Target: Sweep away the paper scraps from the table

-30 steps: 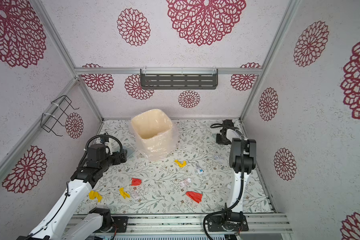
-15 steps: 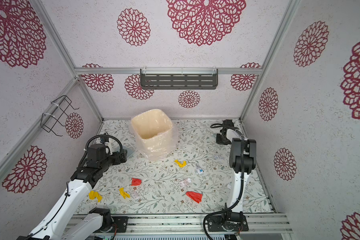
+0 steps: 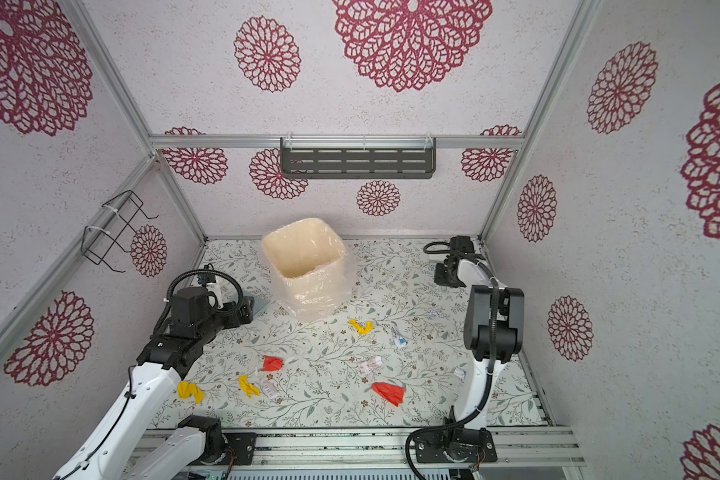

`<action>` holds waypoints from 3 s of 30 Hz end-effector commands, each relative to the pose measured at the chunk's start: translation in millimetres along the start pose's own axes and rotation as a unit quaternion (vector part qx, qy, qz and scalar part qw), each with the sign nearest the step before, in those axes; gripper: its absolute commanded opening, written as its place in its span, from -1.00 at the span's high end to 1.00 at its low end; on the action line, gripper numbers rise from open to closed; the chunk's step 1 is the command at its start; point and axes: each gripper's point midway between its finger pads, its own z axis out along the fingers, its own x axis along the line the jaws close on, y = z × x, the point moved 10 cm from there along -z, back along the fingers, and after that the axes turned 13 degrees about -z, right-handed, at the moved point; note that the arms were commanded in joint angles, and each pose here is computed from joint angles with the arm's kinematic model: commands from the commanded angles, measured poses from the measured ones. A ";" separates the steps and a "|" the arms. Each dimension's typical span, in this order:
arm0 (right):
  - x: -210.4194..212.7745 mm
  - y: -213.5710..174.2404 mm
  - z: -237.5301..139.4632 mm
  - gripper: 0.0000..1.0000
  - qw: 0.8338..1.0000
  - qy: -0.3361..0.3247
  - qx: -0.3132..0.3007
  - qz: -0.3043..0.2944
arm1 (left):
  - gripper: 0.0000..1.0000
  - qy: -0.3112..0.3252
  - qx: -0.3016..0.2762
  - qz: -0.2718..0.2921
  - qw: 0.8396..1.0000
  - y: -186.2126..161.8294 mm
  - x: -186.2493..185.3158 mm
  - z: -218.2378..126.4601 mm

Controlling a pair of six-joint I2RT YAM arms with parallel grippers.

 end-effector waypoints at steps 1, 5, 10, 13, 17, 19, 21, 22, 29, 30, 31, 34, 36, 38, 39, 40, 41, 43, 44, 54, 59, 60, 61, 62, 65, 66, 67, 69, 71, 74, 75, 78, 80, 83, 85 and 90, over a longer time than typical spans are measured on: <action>7.4 14.8 -44.6 0.81 0.998 0.014 -0.062 0.014 | -0.94 -0.022 -0.019 0.001 1.000 13.7 -14.0 -14.8; 24.0 13.1 -75.1 0.80 0.996 0.029 -0.088 0.004 | -0.94 -0.049 -0.018 0.000 0.999 22.4 -32.9 -24.5; 62.1 5.7 -121.8 0.80 0.991 0.051 -0.121 -0.025 | -0.94 -0.098 0.002 0.013 0.995 32.9 -71.5 -34.9; 88.2 1.1 -155.0 0.80 0.985 0.068 -0.149 -0.047 | -0.94 -0.131 0.021 0.018 0.991 38.7 -97.5 -36.7; 116.9 -6.6 -191.5 0.79 0.976 0.094 -0.181 -0.069 | -0.94 -0.183 0.038 0.015 0.982 46.0 -130.4 -37.0; 130.6 -11.6 -209.6 0.79 0.971 0.108 -0.197 -0.079 | -0.94 -0.208 0.050 0.003 0.977 48.3 -143.6 -31.7; 143.8 -16.4 -226.3 0.79 0.966 0.124 -0.211 -0.088 | -0.94 -0.230 0.062 -0.010 0.971 49.8 -154.3 -23.9; 150.8 -19.6 -232.7 0.79 0.963 0.132 -0.215 -0.093 | -0.94 -0.244 0.067 -0.017 0.967 51.5 -160.0 -20.2; 183.5 -31.5 -276.4 0.78 0.944 0.194 -0.247 -0.105 | -0.99 -0.324 0.103 -0.049 0.939 63.5 -195.0 -3.3; 188.3 -32.4 -280.1 0.77 0.941 0.200 -0.249 -0.109 | -0.95 -0.334 0.106 -0.051 0.935 64.8 -198.5 -1.8; 192.3 -32.8 -284.3 0.77 0.939 0.206 -0.252 -0.112 | -0.90 -0.344 0.109 -0.053 0.931 66.0 -202.0 -1.3; 202.7 -32.6 -292.7 0.76 0.933 0.221 -0.259 -0.119 | -0.82 -0.362 0.122 -0.055 0.922 66.5 -209.4 1.9; 209.7 -32.4 -297.4 0.77 0.928 0.230 -0.265 -0.123 | -0.76 -0.368 0.129 -0.056 0.919 65.2 -212.9 4.5; 217.2 -31.8 -300.8 0.76 0.924 0.239 -0.270 -0.129 | -0.67 -0.372 0.132 -0.063 0.917 64.1 -215.2 7.5; 221.2 -31.4 -302.3 0.76 0.922 0.242 -0.271 -0.133 | -0.62 -0.377 0.134 -0.067 0.914 63.6 -216.9 8.3; 225.1 -30.6 -304.0 0.76 0.920 0.246 -0.273 -0.136 | -0.58 -0.380 0.134 -0.071 0.912 63.9 -218.3 9.5; 228.9 -30.2 -305.2 0.76 0.918 0.250 -0.274 -0.141 | -0.53 -0.384 0.134 -0.074 0.911 64.8 -219.7 9.6; 235.3 -29.2 -308.8 0.76 0.915 0.253 -0.276 -0.148 | -0.42 -0.388 0.133 -0.078 0.909 66.6 -222.3 10.1; 238.0 -28.9 -309.3 0.76 0.914 0.253 -0.277 -0.151 | -0.38 -0.389 0.133 -0.079 0.908 67.2 -223.2 10.6; 257.4 -30.0 -316.6 0.74 0.909 0.257 -0.280 -0.174 | 0.22 -0.392 0.142 -0.086 0.905 66.4 -229.0 15.8; 259.1 -30.4 -315.8 0.73 0.909 0.253 -0.279 -0.179 | 0.61 -0.388 0.142 -0.090 0.906 65.0 -228.5 16.0; 259.5 -30.4 -315.6 0.72 0.909 0.253 -0.278 -0.180 | 0.69 -0.387 0.140 -0.091 0.907 65.7 -228.1 15.7; 259.5 -30.1 -316.2 0.72 0.909 0.254 -0.279 -0.179 | 0.75 -0.386 0.140 -0.092 0.907 65.4 -227.8 16.0; 258.9 -29.8 -317.1 0.71 0.908 0.254 -0.281 -0.179 | 0.82 -0.386 0.139 -0.093 0.907 65.5 -227.8 15.5; 257.4 -29.8 -319.8 0.58 0.907 0.254 -0.285 -0.178 | 1.00 -0.384 0.126 -0.102 0.909 68.1 -225.6 13.1; 256.6 -30.4 -321.7 0.47 0.905 0.257 -0.288 -0.177 | 1.00 -0.384 0.121 -0.107 0.909 68.5 -224.9 12.6; 254.9 -30.7 -323.8 0.33 0.904 0.259 -0.293 -0.175 | 1.00 -0.386 0.114 -0.111 0.909 69.4 -224.0 11.2; 248.8 -32.3 -328.9 0.00 0.898 0.267 -0.310 -0.163 | 1.00 -0.398 0.096 -0.125 0.904 70.9 -222.3 7.5; 241.8 -34.0 -332.4 -0.27 0.888 0.293 -0.325 -0.145 | 1.00 -0.413 0.077 -0.142 0.896 72.3 -220.2 3.9; 226.7 -34.5 -327.2 -0.51 0.864 0.362 -0.336 -0.098 | 1.00 -0.433 0.056 -0.161 0.885 73.2 -218.5 0.6; 220.2 -34.3 -324.6 -0.55 0.852 0.391 -0.340 -0.074 | 1.00 -0.438 0.050 -0.168 0.882 72.5 -217.7 0.5; 206.3 -38.7 -310.1 -0.60 0.822 0.455 -0.343 -0.015 | 1.00 -0.454 0.026 -0.191 0.870 72.8 -214.0 -2.3; 201.3 -43.0 -301.1 -0.64 0.802 0.489 -0.343 0.014 | 1.00 -0.464 0.015 -0.206 0.862 71.0 -211.6 -2.8; 197.3 -46.2 -294.0 -0.65 0.760 0.542 -0.354 0.053 | 1.00 -0.477 0.003 -0.222 0.850 68.5 -211.8 -1.5; 197.1 -48.8 -289.6 -0.65 0.735 0.571 -0.358 0.075 | 1.00 -0.486 -0.005 -0.228 0.844 66.5 -213.7 -0.4; 196.6 -53.0 -279.7 -0.53 0.680 0.621 -0.370 0.125 | 1.00 -0.508 -0.020 -0.243 0.826 64.3 -221.5 2.4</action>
